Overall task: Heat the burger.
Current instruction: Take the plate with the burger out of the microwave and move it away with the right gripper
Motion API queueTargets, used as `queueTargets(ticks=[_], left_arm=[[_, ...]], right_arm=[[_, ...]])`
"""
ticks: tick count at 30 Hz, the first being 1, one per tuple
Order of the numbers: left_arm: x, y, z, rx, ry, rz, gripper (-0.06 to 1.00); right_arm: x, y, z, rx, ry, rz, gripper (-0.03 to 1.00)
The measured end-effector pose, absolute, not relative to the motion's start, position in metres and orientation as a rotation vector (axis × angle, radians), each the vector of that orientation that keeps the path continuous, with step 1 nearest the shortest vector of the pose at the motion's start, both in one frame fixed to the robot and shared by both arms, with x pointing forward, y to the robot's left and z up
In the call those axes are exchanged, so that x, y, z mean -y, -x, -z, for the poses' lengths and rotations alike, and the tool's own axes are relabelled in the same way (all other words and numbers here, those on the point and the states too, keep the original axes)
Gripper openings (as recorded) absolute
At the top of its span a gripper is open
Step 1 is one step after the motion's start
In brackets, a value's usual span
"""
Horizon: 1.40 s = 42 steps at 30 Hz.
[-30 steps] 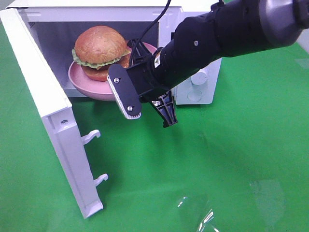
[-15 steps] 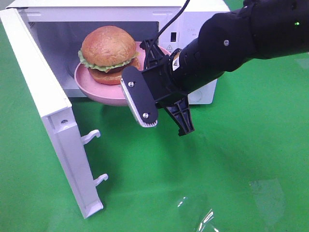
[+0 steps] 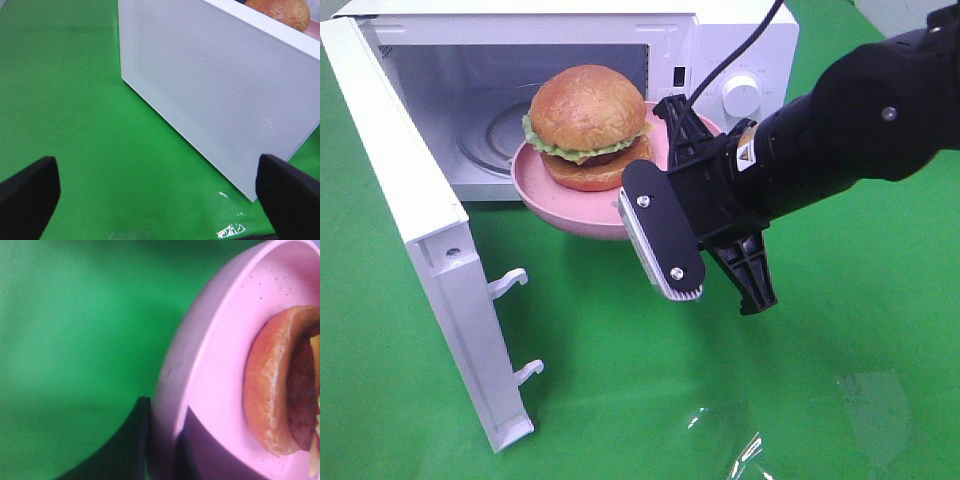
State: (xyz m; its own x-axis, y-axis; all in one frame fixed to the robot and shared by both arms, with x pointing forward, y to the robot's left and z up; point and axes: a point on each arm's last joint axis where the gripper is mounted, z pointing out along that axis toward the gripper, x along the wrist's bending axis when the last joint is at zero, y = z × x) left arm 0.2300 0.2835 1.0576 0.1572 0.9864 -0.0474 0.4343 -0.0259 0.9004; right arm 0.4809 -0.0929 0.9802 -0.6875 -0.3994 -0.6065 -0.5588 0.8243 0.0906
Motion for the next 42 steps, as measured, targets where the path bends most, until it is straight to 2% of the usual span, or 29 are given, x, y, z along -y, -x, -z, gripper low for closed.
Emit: queueTargets(ticks=[27, 42], left_arm=[[-0.284, -0.230, -1.058, -1.402, -1.594, -0.829, 0.98], [-0.284, -0.230, -1.058, -1.402, -1.594, -0.829, 0.98]], right_arm=[[0.153, -0.413, -1.000, -2.429, 0.651, -0.360, 0.11], [0.185, -0.391, -1.028, -2.476, 0.380, -0.283, 0.11]])
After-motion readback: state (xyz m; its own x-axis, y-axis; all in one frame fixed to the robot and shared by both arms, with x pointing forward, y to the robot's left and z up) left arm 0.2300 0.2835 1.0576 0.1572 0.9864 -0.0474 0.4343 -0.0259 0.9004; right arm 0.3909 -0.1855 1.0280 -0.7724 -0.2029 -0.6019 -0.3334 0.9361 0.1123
